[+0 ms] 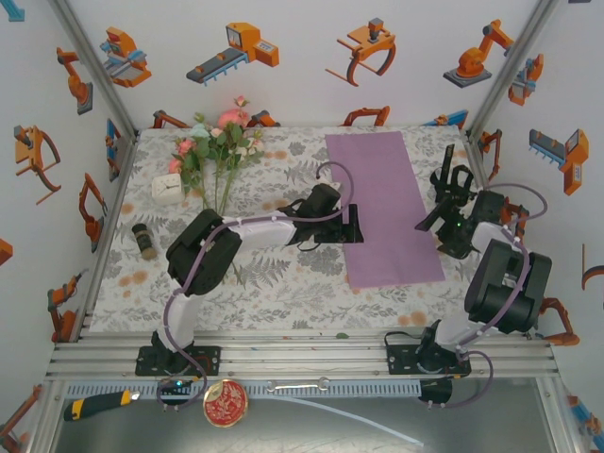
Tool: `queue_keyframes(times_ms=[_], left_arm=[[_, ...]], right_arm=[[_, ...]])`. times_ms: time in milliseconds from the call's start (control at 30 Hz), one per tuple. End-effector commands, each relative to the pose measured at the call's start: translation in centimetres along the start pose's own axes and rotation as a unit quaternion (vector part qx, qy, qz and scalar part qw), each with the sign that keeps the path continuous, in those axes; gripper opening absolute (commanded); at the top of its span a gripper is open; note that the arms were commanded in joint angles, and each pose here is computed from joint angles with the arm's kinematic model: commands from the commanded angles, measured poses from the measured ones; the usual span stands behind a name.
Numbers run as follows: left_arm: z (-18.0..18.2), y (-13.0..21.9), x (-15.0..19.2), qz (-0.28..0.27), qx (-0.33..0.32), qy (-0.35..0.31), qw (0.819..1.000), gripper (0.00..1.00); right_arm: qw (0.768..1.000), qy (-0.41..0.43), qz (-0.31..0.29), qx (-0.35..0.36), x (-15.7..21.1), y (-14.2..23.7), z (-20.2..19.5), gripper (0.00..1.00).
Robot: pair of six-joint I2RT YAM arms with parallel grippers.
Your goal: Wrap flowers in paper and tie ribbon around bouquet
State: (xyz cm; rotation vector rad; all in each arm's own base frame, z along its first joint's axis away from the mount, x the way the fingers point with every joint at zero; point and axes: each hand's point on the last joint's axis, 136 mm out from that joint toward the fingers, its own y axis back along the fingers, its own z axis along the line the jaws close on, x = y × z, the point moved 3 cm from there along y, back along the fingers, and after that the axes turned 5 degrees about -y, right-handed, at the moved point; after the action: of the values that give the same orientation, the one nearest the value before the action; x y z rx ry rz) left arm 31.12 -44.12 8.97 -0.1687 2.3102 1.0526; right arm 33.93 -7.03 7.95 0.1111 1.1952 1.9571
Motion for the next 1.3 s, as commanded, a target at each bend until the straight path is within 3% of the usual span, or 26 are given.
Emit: queue_keyframes(times_ms=[0,100,267,500,567,700,833,967,1133,1267], left_arm=[[0.3,-1.2,1.7,0.033,0.005,0.009,0.999,0.8],[0.7,-1.2,1.8,0.033,-0.005,0.002,0.999,0.79],[1.5,-0.8,1.6,0.032,-0.032,-0.013,0.999,0.77],[2.0,-0.3,0.7,0.024,-0.048,-0.017,0.998,0.77],[2.0,-0.1,0.5,0.022,-0.048,-0.018,0.998,0.77],[1.2,2.4,-1.6,-0.017,-0.021,-0.038,0.999,0.83],[-2.2,8.0,-3.9,-0.11,0.051,-0.128,0.984,0.91],[-7.9,11.6,-1.4,-0.161,0.151,-0.267,0.938,0.92],[-12.8,9.9,2.3,-0.146,0.188,-0.338,0.911,0.95],[-15.4,6.6,4.4,-0.158,0.163,-0.382,0.896,1.0]], right_arm=[[0.999,-0.028,0.039,-0.002,2.7,-0.2,-0.8,0.88],[0.999,-0.03,0.038,-0.013,3.0,0.6,-0.3,0.83],[0.998,-0.038,0.026,-0.046,3.9,1.7,0.6,0.63],[0.999,-0.022,0.008,-0.023,4.0,3.0,0.4,0.5],[0.999,-0.025,0.009,-0.037,4.0,3.2,0.8,0.4],[0.995,-0.046,0.004,-0.089,3.6,3.9,2.7,0.07],[0.993,-0.041,-0.012,-0.111,3.4,4.8,4.9,0.06],[0.992,-0.038,-0.01,-0.122,3.2,5.2,6.9,0.07],[0.991,-0.035,-0.018,-0.129,3.3,5.5,8.5,0.07],[0.99,-0.025,-0.019,-0.134,3.7,5.8,9.9,0.07]])
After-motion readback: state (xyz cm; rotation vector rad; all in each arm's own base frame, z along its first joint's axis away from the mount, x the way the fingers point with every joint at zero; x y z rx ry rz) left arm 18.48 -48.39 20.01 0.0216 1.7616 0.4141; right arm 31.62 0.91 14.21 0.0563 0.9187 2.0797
